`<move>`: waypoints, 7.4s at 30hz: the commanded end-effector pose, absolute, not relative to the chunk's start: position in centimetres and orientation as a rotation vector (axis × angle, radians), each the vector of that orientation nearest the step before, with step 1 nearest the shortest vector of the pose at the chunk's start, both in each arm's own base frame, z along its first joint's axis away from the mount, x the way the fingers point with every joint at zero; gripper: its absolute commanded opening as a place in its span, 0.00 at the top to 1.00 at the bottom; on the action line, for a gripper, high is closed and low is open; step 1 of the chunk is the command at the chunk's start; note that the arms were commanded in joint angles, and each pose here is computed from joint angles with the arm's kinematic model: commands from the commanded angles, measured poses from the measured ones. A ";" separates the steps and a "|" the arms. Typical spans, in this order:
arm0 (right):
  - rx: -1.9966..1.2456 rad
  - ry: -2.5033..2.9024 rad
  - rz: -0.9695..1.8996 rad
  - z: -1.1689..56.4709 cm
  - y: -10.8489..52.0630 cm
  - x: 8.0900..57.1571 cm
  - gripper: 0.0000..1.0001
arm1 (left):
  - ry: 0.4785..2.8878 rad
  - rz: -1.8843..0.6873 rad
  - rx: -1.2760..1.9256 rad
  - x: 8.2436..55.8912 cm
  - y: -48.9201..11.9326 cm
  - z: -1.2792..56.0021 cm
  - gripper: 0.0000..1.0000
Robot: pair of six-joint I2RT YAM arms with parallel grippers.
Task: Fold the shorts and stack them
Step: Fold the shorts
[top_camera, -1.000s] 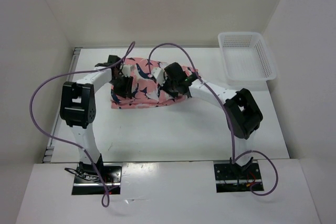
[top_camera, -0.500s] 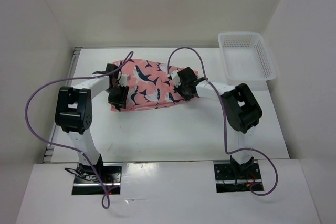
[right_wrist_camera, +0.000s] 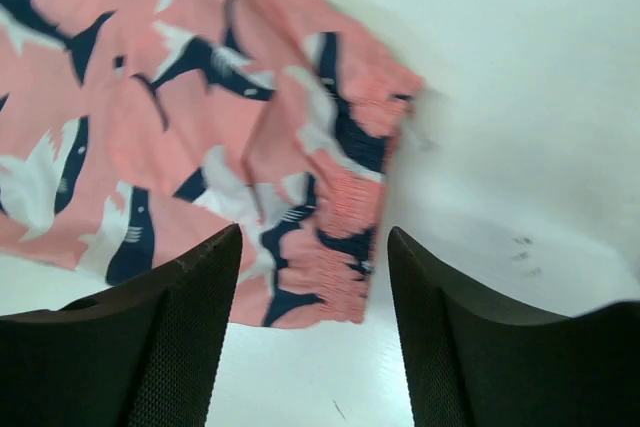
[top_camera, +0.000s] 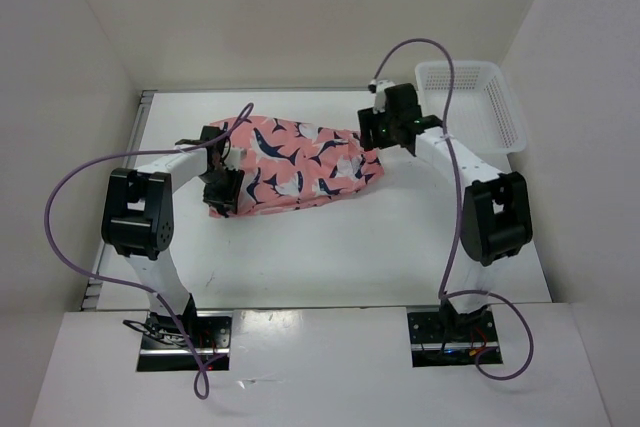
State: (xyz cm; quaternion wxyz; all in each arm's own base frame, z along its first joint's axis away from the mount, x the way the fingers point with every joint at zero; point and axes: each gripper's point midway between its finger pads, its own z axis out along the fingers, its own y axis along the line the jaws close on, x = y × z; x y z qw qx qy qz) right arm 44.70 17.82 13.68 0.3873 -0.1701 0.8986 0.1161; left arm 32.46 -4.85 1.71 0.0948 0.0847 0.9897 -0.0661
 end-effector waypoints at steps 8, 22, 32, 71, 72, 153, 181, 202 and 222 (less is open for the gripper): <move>-0.099 2.521 0.389 7.2 14.5 43.1 0.30 | 2.966 -0.114 0.246 31.7 -3.7 2.5 0.49; 0.010 2.632 0.379 1.1 14.8 44.0 0.37 | 2.985 -0.101 0.246 31.7 -3.5 2.1 0.49; 0.011 2.641 0.423 0.4 15.2 43.3 1.00 | 2.995 -0.098 0.205 31.8 -2.7 1.9 0.47; -0.423 2.175 -0.110 21.4 5.3 42.9 1.00 | 2.788 -0.612 0.629 38.4 -19.3 1.0 0.44; -0.399 2.158 -0.123 22.4 5.2 43.6 1.00 | 2.796 -0.615 0.644 38.1 -19.7 0.6 0.50; -0.905 2.075 0.091 14.5 27.4 38.2 0.83 | 2.463 -0.561 0.626 46.9 -21.3 13.1 0.21; -1.069 2.272 0.148 4.5 23.8 36.2 0.75 | 2.501 -0.179 0.542 50.2 -18.2 6.2 0.31; -0.601 2.433 0.331 5.7 17.9 39.6 0.32 | 2.626 -0.416 0.611 40.4 -17.9 6.4 0.00; -0.620 2.541 0.538 1.9 19.2 36.2 0.99 | 2.809 -0.686 0.647 34.0 -19.1 0.6 0.74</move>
